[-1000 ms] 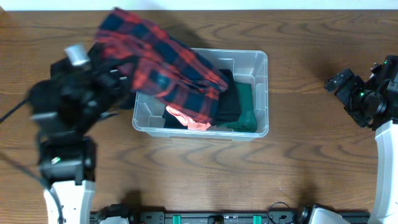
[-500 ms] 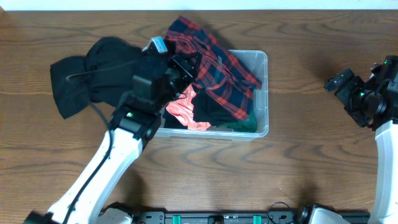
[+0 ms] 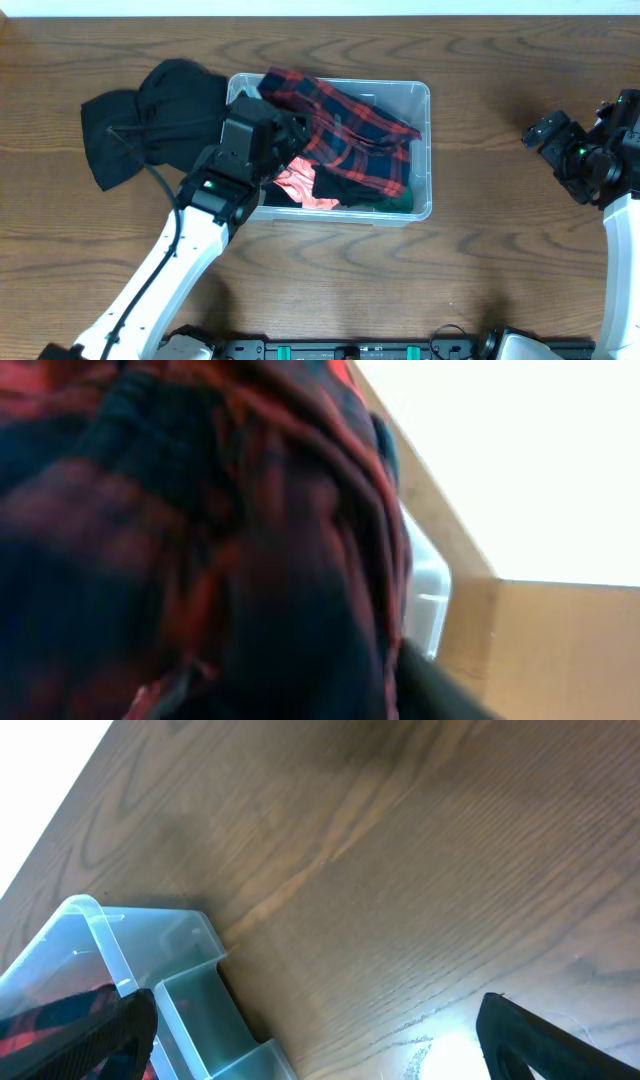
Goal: Pack container
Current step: 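Lift the plaid shirt and lay it into the bin, then grasp the black garment on the left with the left gripper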
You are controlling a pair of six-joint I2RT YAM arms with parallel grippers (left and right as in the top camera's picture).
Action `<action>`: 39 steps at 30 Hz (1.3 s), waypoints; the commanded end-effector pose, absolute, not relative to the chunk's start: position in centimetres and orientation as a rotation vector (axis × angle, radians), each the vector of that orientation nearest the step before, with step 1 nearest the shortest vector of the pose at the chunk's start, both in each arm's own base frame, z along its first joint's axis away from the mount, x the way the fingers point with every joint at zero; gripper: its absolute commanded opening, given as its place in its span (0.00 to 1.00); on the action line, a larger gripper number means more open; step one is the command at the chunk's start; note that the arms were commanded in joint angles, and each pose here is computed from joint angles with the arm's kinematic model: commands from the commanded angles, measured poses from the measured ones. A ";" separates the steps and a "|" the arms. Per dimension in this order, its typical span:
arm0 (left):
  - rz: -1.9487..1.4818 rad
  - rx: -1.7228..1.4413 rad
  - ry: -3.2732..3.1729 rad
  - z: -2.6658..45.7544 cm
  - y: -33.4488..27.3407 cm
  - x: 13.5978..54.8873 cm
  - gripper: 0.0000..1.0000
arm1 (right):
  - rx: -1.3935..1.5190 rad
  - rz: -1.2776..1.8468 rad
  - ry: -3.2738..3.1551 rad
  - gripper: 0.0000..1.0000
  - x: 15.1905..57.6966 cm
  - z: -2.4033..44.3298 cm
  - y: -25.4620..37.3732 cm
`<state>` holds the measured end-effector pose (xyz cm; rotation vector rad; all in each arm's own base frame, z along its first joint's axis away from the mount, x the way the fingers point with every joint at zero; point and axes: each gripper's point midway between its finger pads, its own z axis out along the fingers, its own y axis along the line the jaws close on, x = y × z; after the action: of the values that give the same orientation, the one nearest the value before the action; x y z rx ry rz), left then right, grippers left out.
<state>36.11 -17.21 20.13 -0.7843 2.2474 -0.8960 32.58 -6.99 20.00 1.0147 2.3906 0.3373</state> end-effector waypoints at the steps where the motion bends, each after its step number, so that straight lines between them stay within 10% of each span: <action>1: -0.776 -0.711 2.237 21.2 -15.6 35.5 0.49 | 1.012 0.337 2.391 0.99 32.5 20.0 -7.2; 5: -0.655 -0.670 2.216 22.2 -12.8 34.7 0.79 | 1.012 0.337 2.391 0.99 32.5 20.0 -7.2; 16: -0.409 -0.848 2.123 23.8 0.5 32.6 0.99 | 1.012 0.337 2.391 0.99 32.5 20.0 -7.2; 39: -0.651 -1.334 2.015 6.8 23.9 34.3 0.98 | 1.011 0.337 2.391 0.99 32.6 20.0 -7.2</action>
<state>33.62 23.96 7.65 -1.3853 2.0157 -0.5344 32.58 -7.00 20.00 1.0148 2.3905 0.3368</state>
